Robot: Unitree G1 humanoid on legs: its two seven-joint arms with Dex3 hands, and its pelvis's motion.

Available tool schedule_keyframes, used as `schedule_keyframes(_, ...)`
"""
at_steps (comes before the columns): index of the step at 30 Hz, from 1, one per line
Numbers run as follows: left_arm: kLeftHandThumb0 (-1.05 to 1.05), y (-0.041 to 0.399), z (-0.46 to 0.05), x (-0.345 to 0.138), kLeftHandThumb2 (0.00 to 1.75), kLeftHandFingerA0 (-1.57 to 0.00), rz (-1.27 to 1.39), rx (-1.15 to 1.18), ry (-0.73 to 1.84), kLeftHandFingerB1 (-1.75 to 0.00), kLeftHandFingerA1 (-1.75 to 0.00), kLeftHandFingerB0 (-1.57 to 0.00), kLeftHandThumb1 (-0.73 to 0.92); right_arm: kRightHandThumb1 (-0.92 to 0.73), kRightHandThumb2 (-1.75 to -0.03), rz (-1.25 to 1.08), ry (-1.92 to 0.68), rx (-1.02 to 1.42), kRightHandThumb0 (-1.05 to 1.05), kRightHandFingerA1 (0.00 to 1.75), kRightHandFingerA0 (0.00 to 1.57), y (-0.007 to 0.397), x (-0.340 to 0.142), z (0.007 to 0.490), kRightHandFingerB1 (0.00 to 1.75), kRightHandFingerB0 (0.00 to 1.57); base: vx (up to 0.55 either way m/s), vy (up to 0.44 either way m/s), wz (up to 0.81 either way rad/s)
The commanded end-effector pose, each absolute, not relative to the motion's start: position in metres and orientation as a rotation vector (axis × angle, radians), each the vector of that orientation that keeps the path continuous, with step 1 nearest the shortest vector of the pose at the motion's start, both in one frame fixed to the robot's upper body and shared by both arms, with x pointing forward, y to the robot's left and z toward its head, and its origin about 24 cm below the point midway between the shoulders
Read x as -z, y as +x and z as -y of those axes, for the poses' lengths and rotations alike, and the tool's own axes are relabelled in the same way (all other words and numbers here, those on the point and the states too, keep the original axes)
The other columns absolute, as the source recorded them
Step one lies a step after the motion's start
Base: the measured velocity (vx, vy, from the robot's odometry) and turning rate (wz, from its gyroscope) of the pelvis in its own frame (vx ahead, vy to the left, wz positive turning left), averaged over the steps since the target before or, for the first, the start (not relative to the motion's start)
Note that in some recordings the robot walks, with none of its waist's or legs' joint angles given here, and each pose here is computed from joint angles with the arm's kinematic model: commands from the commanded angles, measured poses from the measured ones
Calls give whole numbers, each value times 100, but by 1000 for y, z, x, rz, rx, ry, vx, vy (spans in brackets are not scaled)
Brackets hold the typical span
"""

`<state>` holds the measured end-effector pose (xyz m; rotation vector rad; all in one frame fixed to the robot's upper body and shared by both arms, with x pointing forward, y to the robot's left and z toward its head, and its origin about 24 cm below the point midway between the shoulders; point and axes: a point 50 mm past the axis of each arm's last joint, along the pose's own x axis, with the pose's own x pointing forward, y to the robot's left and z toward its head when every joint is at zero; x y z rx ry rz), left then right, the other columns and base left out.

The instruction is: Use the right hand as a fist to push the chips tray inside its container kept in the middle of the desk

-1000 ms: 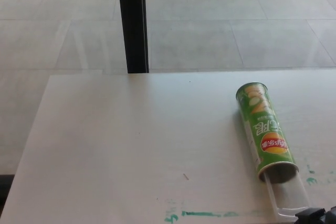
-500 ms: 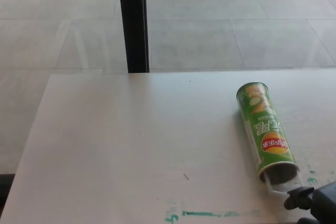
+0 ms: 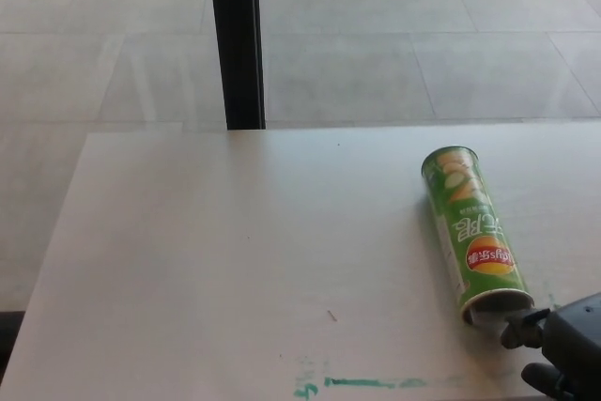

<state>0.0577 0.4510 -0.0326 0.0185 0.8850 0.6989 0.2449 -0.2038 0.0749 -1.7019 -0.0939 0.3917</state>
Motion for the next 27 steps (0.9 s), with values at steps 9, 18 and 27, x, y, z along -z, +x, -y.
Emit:
schedule_keyframes(9,-32,58,-457,25,174,-40,-872,-707,35,-86,-105,-23,19,-83,-66,7,-1721,-397,-68,132,83,265,-57,202,41,48,0,0,0)
schedule_keyframes(18,-31,54,-456,26,174,-40,-879,-708,34,-85,-104,-23,21,-79,-64,6,-1758,-388,-66,124,78,283,-63,193,40,42,0,0,0)
schedule_keyframes(27,-29,53,-457,27,169,-36,-893,-718,21,-80,-98,-18,27,-80,-65,22,-1777,-365,-67,128,87,286,-70,194,41,44,0,0,0)
